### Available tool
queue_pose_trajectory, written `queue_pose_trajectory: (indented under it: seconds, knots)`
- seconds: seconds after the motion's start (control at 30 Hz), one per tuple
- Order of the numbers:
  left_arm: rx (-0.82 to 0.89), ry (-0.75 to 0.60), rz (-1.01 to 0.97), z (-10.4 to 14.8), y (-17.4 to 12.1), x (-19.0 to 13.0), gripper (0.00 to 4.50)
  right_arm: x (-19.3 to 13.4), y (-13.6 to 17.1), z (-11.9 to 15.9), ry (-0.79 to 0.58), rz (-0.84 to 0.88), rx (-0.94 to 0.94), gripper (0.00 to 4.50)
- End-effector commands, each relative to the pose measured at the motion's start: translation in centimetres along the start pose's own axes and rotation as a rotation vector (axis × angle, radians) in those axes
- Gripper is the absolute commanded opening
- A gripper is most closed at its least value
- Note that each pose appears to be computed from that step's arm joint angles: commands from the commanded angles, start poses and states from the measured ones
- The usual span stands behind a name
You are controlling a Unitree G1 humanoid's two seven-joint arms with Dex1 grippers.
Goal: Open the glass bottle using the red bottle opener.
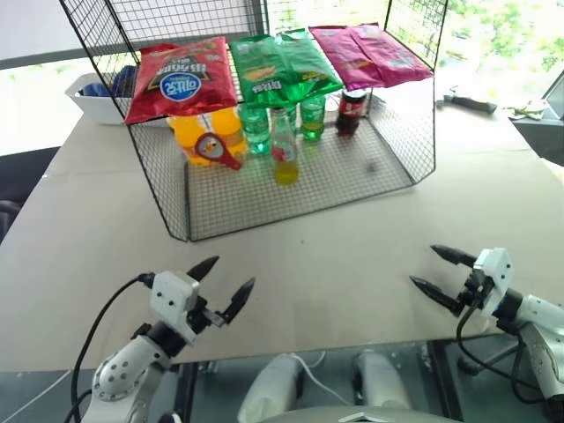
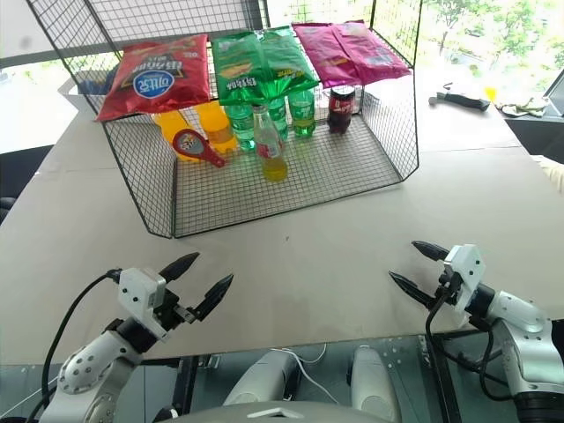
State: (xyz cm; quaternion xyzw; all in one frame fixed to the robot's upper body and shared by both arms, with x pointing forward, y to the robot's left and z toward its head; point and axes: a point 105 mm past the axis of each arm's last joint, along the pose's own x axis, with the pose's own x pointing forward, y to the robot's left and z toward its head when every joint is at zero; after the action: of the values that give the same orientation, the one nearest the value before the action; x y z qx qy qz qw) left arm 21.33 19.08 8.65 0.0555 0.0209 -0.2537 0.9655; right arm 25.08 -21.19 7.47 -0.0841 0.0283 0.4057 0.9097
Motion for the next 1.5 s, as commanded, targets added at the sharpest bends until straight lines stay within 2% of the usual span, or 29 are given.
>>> queue_pose_trajectory:
  seconds: [0.03, 0.17, 0.33, 0.5, 0.73, 0.87, 1.03, 1.33, 1.43, 1.5]
  knots:
    - [0.019, -0.023, 0.021, 0.7, 0.2, 0.3, 4.5, 0.1, -0.1, 1.3, -0.046, 0.005, -0.042, 4.41]
    - [0.034, -0.068, 0.097, 1.7, 1.4, 1.2, 4.5, 1.2, 0.5, 2.3, -0.082, 0.037, -0.046, 4.41]
    - [0.124, -0.183, 0.293, 4.8, 4.8, 3.9, 4.5, 4.7, 2.8, 6.7, -0.23, 0.127, -0.05, 4.41]
    - [0.108, -0.277, 0.416, 7.1, 6.7, 5.6, 4.5, 6.7, 4.4, 10.3, -0.334, 0.171, -0.042, 4.41]
    - [0.088, -0.353, 0.539, 8.9, 8.7, 7.8, 4.5, 8.4, 6.2, 13.4, -0.419, 0.215, -0.038, 4.41]
    - [0.087, -0.39, 0.524, 9.9, 8.6, 10.2, 4.5, 8.9, 6.8, 14.4, -0.441, 0.237, -0.045, 4.41]
    - [0.067, -0.424, 0.54, 10.6, 8.9, 11.2, 4.5, 8.9, 6.8, 14.9, -0.446, 0.233, -0.059, 4.41]
    - [0.095, -0.385, 0.532, 10.5, 9.4, 14.5, 4.5, 8.9, 6.6, 15.4, -0.456, 0.218, -0.07, 4.41]
    - [0.092, -0.417, 0.56, 11.1, 9.8, 14.8, 3.74, 9.0, 6.6, 15.4, -0.454, 0.212, -0.072, 4.5]
    - [0.072, -0.443, 0.561, 11.5, 9.9, 14.8, 2.71, 8.9, 6.5, 15.3, -0.451, 0.207, -0.072, 4.5]
